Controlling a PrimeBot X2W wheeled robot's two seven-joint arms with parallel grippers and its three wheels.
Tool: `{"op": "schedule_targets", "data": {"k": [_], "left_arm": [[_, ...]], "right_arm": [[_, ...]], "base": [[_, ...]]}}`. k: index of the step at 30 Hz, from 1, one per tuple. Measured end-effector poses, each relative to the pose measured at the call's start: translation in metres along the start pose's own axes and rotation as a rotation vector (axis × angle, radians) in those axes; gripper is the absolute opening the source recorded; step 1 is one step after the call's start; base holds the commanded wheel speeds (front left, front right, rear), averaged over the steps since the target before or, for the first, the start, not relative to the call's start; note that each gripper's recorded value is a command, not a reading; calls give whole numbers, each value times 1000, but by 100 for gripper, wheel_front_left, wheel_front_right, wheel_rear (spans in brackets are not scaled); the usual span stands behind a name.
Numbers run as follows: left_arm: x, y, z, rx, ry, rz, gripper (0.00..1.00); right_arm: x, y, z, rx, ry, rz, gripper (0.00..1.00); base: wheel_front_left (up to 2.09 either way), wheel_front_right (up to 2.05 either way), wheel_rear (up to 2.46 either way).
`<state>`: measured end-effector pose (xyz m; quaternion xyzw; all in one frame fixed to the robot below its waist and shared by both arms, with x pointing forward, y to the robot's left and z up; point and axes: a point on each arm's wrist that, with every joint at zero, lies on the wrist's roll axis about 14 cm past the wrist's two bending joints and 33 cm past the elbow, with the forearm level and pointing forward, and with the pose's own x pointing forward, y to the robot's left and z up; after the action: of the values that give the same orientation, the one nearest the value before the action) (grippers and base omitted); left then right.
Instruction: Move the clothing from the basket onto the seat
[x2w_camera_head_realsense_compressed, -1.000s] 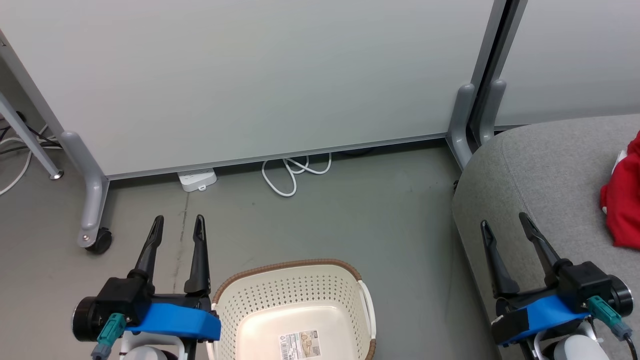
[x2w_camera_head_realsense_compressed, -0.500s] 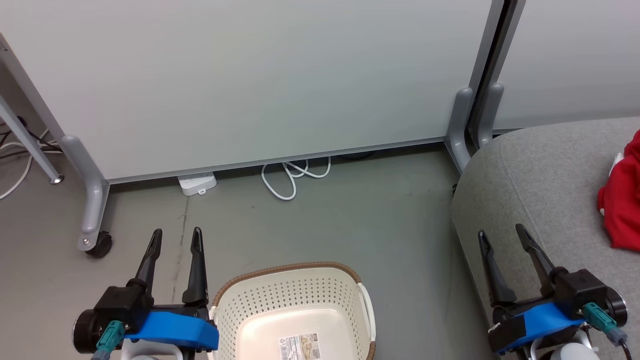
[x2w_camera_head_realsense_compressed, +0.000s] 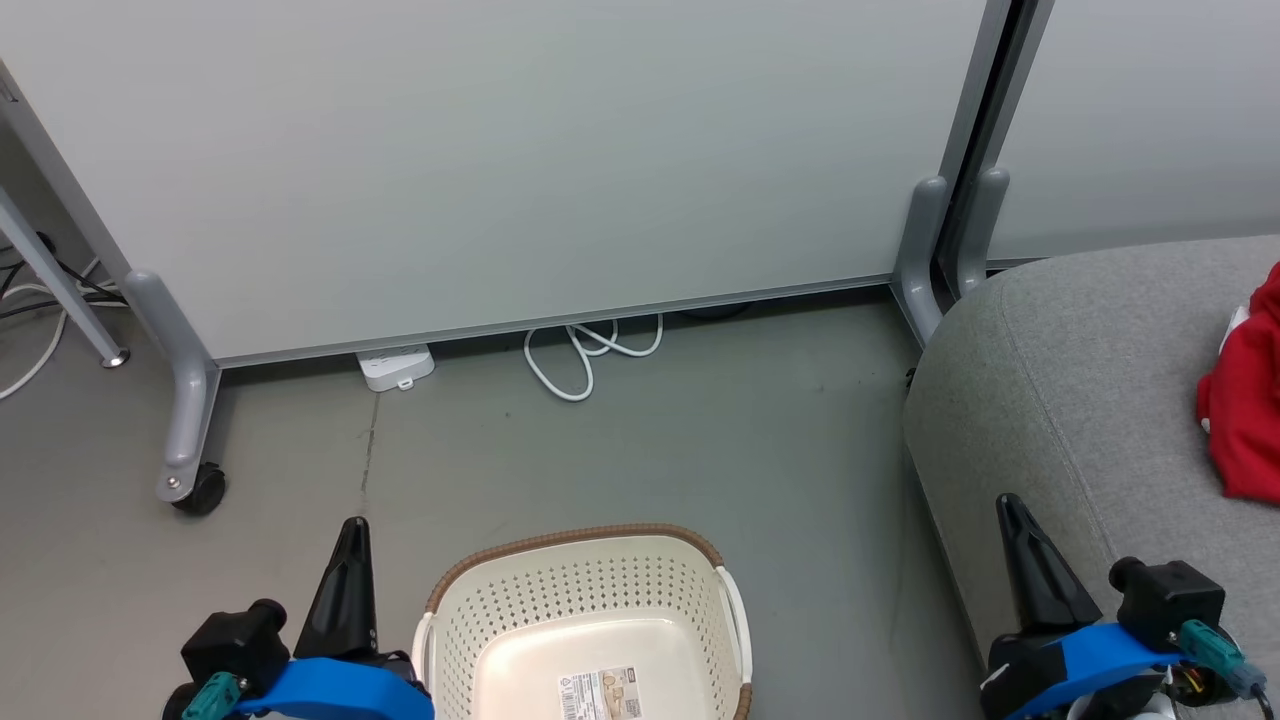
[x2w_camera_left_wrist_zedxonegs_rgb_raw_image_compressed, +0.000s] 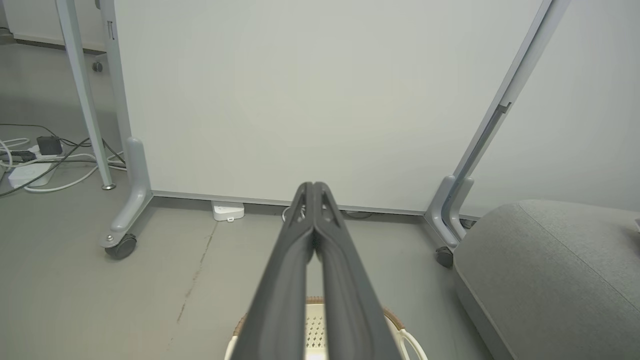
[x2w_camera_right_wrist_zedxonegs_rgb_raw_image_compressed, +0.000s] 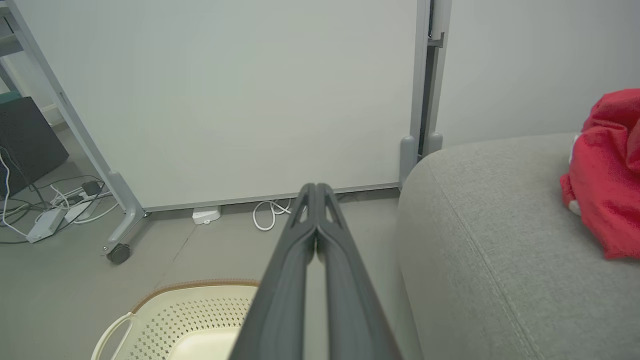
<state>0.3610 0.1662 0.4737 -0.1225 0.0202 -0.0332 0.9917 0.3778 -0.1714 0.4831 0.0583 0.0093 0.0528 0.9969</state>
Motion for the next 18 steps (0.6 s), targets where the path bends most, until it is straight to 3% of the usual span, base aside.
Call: {"op": "schedule_targets", "data": {"k": [18], "left_arm": [[3,15,2,-307,9,76,0]], "right_arm": [[0,-13,1,337,5,-81,0]], "base": [[0,0,0]]}}
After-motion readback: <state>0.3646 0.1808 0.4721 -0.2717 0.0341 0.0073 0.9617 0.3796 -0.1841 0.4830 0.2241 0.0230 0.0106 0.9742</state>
